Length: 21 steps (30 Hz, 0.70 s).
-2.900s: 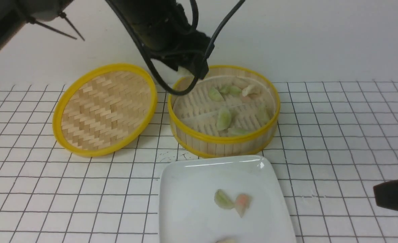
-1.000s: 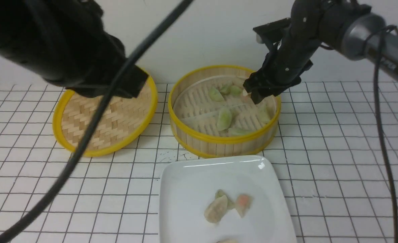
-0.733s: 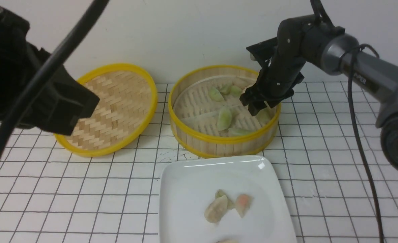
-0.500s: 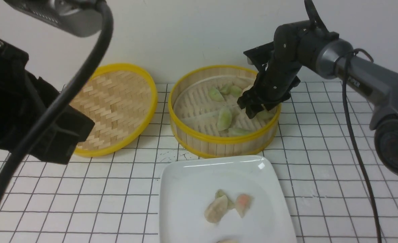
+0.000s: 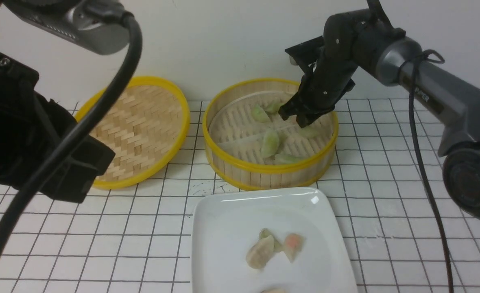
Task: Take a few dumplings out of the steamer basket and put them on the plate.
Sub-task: Use the right arm to grab a dumpling from inside the steamer
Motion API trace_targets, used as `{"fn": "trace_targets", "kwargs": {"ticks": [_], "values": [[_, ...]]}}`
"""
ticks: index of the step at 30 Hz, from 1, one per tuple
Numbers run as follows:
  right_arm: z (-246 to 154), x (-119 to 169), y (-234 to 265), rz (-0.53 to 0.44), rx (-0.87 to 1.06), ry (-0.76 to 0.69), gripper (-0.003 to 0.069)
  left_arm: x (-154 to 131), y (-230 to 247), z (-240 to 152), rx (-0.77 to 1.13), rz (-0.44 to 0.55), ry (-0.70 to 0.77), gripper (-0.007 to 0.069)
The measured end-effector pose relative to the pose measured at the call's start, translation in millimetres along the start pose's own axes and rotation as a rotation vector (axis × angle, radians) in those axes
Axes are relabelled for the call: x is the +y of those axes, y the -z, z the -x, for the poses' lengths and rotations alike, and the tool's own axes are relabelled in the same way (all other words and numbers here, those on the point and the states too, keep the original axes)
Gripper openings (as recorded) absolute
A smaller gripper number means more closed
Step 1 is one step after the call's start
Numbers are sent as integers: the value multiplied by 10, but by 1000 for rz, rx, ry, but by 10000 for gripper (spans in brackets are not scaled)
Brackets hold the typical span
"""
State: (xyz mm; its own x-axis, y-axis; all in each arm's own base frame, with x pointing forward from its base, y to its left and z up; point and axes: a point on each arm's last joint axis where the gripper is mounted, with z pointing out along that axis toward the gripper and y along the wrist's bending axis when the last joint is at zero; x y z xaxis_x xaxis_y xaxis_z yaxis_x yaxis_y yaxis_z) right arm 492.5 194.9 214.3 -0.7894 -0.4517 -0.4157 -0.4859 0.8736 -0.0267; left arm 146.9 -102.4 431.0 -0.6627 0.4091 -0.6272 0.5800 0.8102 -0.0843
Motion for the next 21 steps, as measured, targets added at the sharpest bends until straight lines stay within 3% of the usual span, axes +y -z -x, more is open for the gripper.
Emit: {"fn": "trace_targets", "kwargs": {"ticks": [10, 21], "values": [[47, 59, 145, 31, -28, -7, -12, 0, 0, 0, 0, 0, -1, -6], [99, 90, 383, 54, -72, -30, 8, 1, 0, 0, 0, 1, -4, -6]]}}
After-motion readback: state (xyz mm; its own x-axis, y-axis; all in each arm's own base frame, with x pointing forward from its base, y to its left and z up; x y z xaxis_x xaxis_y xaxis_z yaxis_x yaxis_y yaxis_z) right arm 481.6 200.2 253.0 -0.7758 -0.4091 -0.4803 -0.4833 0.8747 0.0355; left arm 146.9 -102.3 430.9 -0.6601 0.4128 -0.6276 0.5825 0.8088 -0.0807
